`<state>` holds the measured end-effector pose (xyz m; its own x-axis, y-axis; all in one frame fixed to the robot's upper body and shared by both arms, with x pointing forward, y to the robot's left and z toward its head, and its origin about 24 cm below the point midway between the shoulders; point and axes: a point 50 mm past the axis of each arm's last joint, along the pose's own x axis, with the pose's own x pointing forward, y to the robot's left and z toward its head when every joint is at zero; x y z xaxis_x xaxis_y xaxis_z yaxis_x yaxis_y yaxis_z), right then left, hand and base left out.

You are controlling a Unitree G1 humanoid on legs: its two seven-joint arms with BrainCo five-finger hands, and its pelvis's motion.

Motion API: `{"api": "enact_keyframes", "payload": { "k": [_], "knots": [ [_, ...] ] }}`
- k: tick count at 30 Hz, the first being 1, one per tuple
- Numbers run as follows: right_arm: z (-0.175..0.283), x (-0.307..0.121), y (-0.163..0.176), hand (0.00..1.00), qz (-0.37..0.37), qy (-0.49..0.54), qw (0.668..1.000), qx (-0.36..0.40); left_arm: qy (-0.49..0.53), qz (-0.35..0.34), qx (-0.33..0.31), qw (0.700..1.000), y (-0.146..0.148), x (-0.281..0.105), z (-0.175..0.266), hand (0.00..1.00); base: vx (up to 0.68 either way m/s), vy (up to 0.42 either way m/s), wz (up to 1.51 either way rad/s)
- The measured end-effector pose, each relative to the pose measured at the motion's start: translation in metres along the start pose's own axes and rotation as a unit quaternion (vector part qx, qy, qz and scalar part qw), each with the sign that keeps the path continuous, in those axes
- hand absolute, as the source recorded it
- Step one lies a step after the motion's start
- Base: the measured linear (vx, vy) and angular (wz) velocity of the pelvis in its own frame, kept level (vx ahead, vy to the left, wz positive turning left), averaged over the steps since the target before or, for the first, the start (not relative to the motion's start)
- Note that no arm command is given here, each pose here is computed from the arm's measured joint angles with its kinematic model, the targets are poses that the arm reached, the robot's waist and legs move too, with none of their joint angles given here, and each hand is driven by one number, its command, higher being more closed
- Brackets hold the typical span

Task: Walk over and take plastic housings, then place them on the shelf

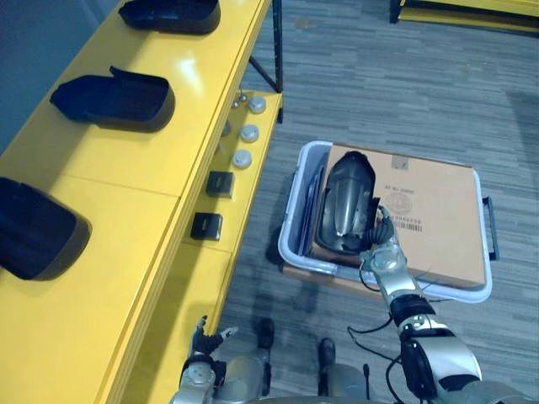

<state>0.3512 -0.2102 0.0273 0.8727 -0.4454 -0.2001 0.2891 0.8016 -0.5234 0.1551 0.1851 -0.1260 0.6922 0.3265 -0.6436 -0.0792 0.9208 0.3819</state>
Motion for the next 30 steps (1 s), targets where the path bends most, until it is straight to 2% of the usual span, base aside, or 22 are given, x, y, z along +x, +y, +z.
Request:
{"api": "enact_keyframes", "payload": {
  "k": [8, 17, 24, 30],
  "knots": [
    [0.0, 0.001, 0.005, 1.0, 0.009, 0.015, 1.0, -0.005, 0.004, 0.009, -0.014, 1.0, 0.001, 0.0, 0.0, 0.0, 0.03, -0.016, 0.0],
    [0.014, 0.001, 0.004, 1.0, 0.005, -0.004, 1.0, 0.029, 0.007, 0.01, -0.028, 1.0, 0.001, 0.0, 0.001, 0.0, -0.03, 0.001, -0.04],
    [0.018, -0.016, -0.025, 1.0, -0.06, -0.082, 0.993, 0.062, 0.01, 0.01, -0.028, 1.0, 0.0, 0.0, -0.001, 0.0, -0.02, -0.001, -0.04],
    [0.002, -0.033, -0.067, 1.0, -0.163, -0.097, 0.978, 0.088, -0.034, 0.013, -0.038, 0.999, 0.001, -0.001, 0.019, 0.0, 0.02, -0.007, -0.01]
  ]
}}
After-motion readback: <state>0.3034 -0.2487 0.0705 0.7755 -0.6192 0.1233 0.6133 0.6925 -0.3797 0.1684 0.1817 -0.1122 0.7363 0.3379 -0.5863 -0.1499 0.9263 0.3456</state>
